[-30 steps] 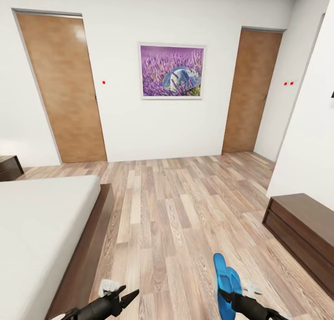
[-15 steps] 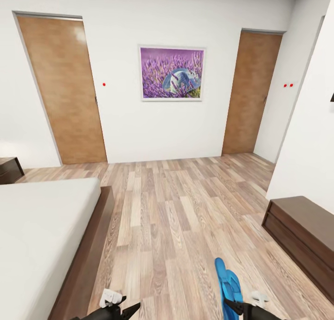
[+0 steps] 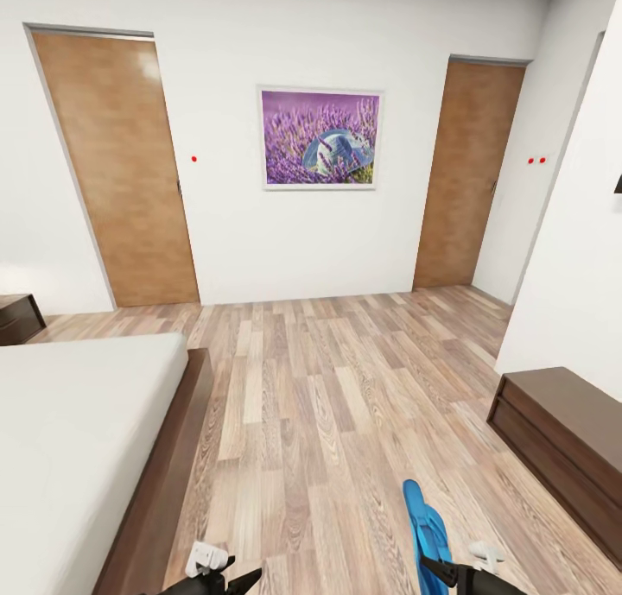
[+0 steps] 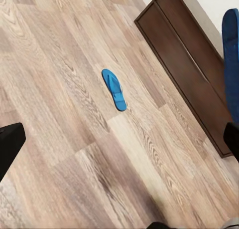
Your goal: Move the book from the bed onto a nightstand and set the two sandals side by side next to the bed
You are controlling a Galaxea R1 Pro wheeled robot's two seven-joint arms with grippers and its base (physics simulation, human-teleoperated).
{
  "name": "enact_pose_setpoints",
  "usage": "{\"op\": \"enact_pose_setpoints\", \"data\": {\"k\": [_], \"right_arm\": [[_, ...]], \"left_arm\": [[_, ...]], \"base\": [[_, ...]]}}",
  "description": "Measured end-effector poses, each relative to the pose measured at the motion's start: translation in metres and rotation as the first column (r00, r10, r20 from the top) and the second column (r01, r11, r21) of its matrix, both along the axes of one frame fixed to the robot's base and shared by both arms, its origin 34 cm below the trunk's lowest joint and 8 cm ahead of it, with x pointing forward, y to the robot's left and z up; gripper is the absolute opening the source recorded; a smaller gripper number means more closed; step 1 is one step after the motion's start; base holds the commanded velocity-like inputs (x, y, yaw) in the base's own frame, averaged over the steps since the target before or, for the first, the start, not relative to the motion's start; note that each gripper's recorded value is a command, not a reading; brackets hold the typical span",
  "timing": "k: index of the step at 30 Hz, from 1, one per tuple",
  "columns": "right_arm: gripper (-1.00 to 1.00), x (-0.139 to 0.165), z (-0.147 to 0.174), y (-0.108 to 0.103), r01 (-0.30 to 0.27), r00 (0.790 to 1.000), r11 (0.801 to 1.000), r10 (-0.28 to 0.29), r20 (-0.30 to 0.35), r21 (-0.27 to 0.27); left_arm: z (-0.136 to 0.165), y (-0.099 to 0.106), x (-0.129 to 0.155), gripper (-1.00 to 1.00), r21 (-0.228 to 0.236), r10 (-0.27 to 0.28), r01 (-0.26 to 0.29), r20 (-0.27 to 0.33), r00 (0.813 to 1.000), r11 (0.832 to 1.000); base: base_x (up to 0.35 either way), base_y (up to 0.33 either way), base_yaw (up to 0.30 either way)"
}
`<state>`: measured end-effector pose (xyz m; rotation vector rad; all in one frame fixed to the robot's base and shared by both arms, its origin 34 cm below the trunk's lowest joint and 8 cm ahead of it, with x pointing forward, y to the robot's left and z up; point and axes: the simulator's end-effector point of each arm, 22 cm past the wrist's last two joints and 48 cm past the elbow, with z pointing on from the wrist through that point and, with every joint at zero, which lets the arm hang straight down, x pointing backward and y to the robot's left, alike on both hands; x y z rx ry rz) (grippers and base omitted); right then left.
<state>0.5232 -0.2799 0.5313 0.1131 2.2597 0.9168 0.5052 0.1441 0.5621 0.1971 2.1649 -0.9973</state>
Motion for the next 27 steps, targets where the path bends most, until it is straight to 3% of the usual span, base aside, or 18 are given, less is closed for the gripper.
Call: {"op": "enact_pose_setpoints", "data": {"k": [5,9,21,25,27], "right_arm": [[-1.00,0.000,0.001,-0.005,0.001,1.000,1.000,-0.001,0.000,-0.005],[-1.00,-0.003,0.009,0.003,-0.033,0.999,0.999,0.032,0.019,0.037],[-1.00,-0.006,0.017,0.009,-0.064,0.997,0.995,0.062,0.037,0.073],[-1.00,-0.014,0.037,0.013,-0.138,0.988,0.980,0.127,0.084,0.144],[-1.00,-0.022,0.055,0.018,-0.197,0.977,0.959,0.174,0.125,0.204]], "left_arm": [[0.000,0.000,0.000,1.00,-0.001,0.000,0.000,-0.001,1.000,1.000],[0.000,0.000,0.000,1.00,-0.001,0.000,0.000,-0.001,1.000,1.000],[0.000,0.000,0.000,1.00,-0.001,0.001,-0.001,-0.001,1.000,1.000],[0.000,-0.001,0.000,1.00,-0.001,0.000,0.000,-0.001,1.000,1.000],[0.000,-0.001,0.000,1.00,-0.002,0.000,0.000,-0.001,1.000,1.000]], "base": [[0.000,0.000,0.000],[0.000,0.000,0.000],[0.000,0.000,0.000],[0.000,0.000,0.000],[0.000,0.000,0.000]]}}
